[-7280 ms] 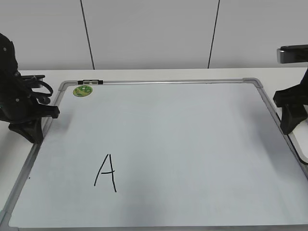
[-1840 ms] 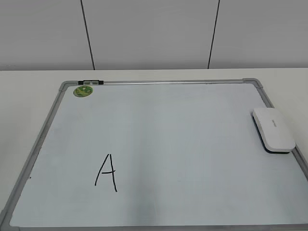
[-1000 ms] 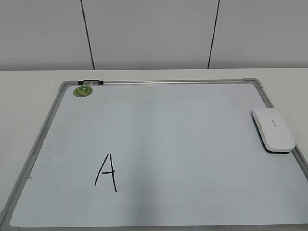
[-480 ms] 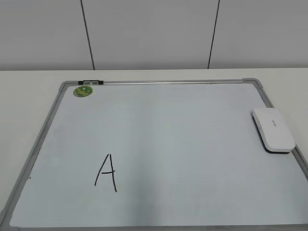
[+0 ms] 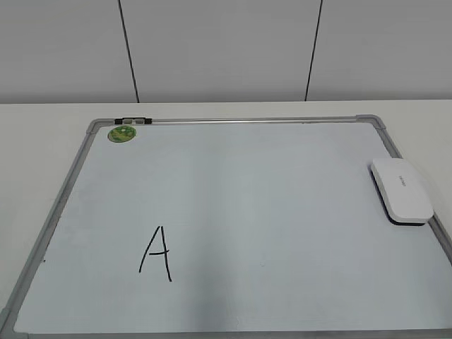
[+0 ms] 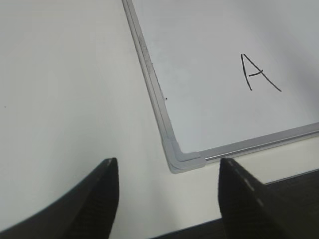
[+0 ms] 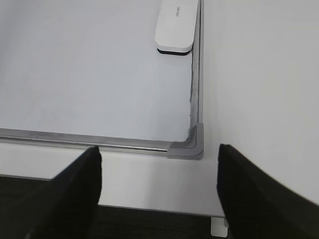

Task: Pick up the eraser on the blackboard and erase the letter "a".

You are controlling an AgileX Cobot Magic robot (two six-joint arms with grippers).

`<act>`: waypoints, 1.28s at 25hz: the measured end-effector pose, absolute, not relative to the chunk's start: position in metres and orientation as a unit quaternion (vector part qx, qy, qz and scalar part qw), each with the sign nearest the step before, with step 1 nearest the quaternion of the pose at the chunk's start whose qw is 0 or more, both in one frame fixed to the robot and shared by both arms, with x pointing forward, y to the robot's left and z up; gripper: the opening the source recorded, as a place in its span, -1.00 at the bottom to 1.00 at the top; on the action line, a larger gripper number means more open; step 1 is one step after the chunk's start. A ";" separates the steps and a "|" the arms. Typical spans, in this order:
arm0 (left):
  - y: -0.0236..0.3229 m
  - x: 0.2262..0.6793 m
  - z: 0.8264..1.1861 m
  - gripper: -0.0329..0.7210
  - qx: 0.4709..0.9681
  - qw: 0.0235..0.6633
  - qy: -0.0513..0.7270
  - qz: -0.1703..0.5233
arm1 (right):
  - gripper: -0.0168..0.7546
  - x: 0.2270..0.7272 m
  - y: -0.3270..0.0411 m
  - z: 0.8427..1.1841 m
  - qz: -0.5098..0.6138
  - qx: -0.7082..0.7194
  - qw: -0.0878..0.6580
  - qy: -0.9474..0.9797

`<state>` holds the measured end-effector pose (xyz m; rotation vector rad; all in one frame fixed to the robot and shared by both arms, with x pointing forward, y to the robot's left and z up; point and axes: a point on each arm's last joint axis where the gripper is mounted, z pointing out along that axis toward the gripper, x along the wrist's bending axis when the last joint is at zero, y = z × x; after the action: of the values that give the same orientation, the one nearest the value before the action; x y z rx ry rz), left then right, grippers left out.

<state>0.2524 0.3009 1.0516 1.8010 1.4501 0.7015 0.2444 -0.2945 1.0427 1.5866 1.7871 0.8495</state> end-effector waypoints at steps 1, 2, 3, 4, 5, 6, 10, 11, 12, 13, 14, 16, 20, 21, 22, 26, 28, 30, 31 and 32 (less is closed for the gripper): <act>0.301 0.252 1.052 0.31 0.697 0.355 0.561 0.271 | 0.43 0.245 -0.294 1.043 0.320 0.597 0.299 0.672; 0.301 0.252 1.052 0.31 0.697 0.355 0.561 0.272 | 0.43 0.244 -0.294 1.043 0.320 0.597 0.298 0.672; 0.301 0.252 1.052 0.31 0.697 0.355 0.561 0.272 | 0.43 0.244 -0.294 1.043 0.320 0.597 0.298 0.672; 0.301 0.252 1.052 0.30 0.697 0.355 0.560 0.272 | 0.43 0.244 -0.294 1.043 0.320 0.598 0.298 0.672; 0.301 0.252 1.052 0.30 0.697 0.355 0.560 0.272 | 0.43 0.244 -0.294 1.043 0.320 0.598 0.298 0.672; 0.301 0.252 1.052 0.29 0.697 0.355 0.560 0.272 | 0.43 0.245 -0.294 1.043 0.320 0.597 0.299 0.672; 0.301 0.252 1.052 0.27 0.697 0.355 0.560 0.272 | 0.43 0.245 -0.294 1.043 0.321 0.598 0.298 0.672; 0.301 0.252 1.052 0.26 0.697 0.355 0.560 0.272 | 0.43 0.245 -0.294 1.043 0.321 0.598 0.298 0.672; 0.301 0.252 1.052 0.26 0.697 0.355 0.560 0.272 | 0.43 0.245 -0.294 1.043 0.321 0.598 0.298 0.672; 0.301 0.252 1.052 0.26 0.697 0.355 0.560 0.272 | 0.43 0.245 -0.294 1.043 0.321 0.598 0.298 0.672; 0.301 0.252 1.052 0.26 0.697 0.355 0.560 0.272 | 0.43 0.245 -0.294 1.043 0.321 0.598 0.298 0.672; 0.301 0.252 1.052 0.26 0.697 0.356 0.560 0.273 | 0.43 0.245 -0.294 1.043 0.321 0.598 0.298 0.672; 0.303 0.247 1.052 0.26 0.680 0.365 0.566 0.289 | 0.43 0.243 -0.295 1.043 0.323 0.600 0.305 0.666; 0.303 0.245 1.052 0.26 0.673 0.366 0.572 0.295 | 0.43 0.242 -0.295 1.043 0.323 0.603 0.309 0.660; 0.304 0.244 1.052 0.26 0.663 0.365 0.580 0.303 | 0.43 0.241 -0.295 1.043 0.324 0.607 0.315 0.654; 0.305 0.237 1.052 0.26 0.626 0.363 0.606 0.332 | 0.43 0.234 -0.294 1.043 0.329 0.617 0.341 0.629; 0.305 0.233 1.052 0.26 0.612 0.367 0.610 0.344 | 0.43 0.230 -0.294 1.043 0.334 0.617 0.353 0.619; 0.305 0.232 1.052 0.26 0.608 0.366 0.613 0.348 | 0.43 0.229 -0.294 1.043 0.335 0.616 0.354 0.618; 0.305 0.232 1.052 0.26 0.607 0.365 0.614 0.348 | 0.43 0.229 -0.294 1.043 0.335 0.616 0.355 0.618; 0.305 0.232 1.052 0.26 0.607 0.365 0.614 0.348 | 0.43 0.229 -0.294 1.043 0.335 0.617 0.355 0.618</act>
<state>0.2325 0.3050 1.0524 1.5602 1.5796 0.8954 0.2293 -0.2940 1.0428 1.5942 1.5957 0.8647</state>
